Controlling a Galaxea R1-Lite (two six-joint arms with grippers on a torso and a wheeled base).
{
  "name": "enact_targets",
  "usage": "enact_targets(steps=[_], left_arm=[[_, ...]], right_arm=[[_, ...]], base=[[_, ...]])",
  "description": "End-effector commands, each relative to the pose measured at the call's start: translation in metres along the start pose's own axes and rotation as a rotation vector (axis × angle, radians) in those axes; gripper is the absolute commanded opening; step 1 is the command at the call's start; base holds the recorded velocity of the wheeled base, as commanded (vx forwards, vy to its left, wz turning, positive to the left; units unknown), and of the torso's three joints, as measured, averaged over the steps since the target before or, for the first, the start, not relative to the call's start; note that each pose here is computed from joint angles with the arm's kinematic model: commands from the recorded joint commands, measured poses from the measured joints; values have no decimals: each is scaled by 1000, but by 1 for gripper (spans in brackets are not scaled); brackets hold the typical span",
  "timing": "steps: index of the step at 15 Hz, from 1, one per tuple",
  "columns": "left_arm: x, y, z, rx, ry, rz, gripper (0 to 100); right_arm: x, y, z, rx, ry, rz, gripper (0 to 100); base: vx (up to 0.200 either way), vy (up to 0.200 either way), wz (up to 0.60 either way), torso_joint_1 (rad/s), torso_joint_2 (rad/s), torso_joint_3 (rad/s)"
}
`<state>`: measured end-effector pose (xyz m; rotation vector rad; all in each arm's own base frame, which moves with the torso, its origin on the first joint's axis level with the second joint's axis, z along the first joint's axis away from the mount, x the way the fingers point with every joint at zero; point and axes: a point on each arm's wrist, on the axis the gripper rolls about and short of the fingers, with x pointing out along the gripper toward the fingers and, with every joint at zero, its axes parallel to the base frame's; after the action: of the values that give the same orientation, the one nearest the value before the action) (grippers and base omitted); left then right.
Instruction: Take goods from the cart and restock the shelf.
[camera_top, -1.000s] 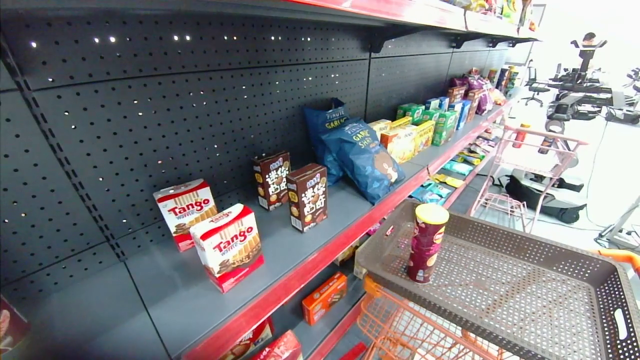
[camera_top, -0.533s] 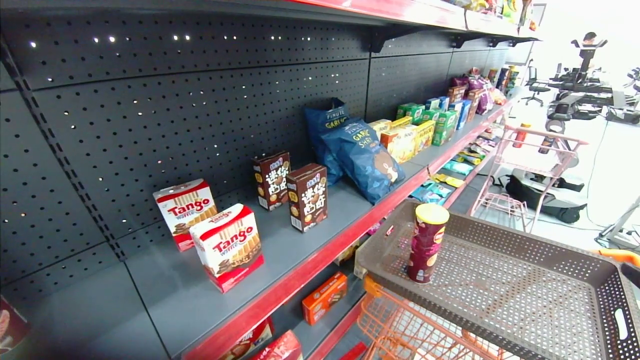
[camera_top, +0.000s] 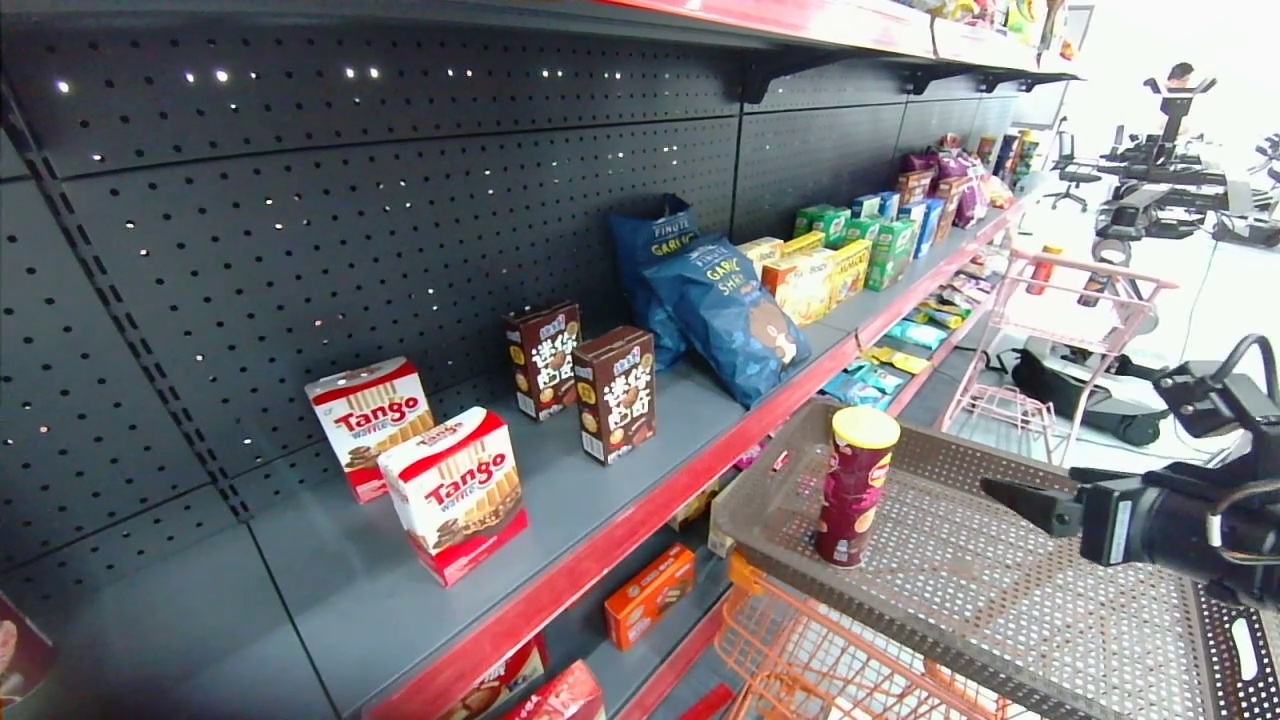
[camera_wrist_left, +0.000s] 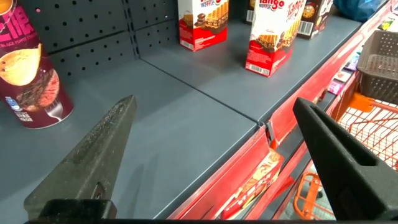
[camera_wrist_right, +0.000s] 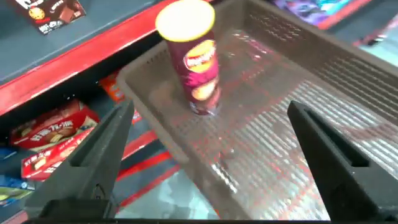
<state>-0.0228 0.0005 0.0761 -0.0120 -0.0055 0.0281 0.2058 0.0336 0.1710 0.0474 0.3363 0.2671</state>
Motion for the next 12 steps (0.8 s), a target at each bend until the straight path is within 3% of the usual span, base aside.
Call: enact_targets(steps=[1,8,12], left_arm=[[0,0,0,0,-1,1,100],[0,0,0,0,-1,1,100],[0,0,0,0,-1,1,100]], right_arm=[[43,-1,-14,2,77,31,100],[102,9,-24,-64,54,112,100],[134,8,-45,-125,47,123,100]], base=[[0,0,0,0,0,0],[0,0,0,0,0,0],[0,0,0,0,0,0]])
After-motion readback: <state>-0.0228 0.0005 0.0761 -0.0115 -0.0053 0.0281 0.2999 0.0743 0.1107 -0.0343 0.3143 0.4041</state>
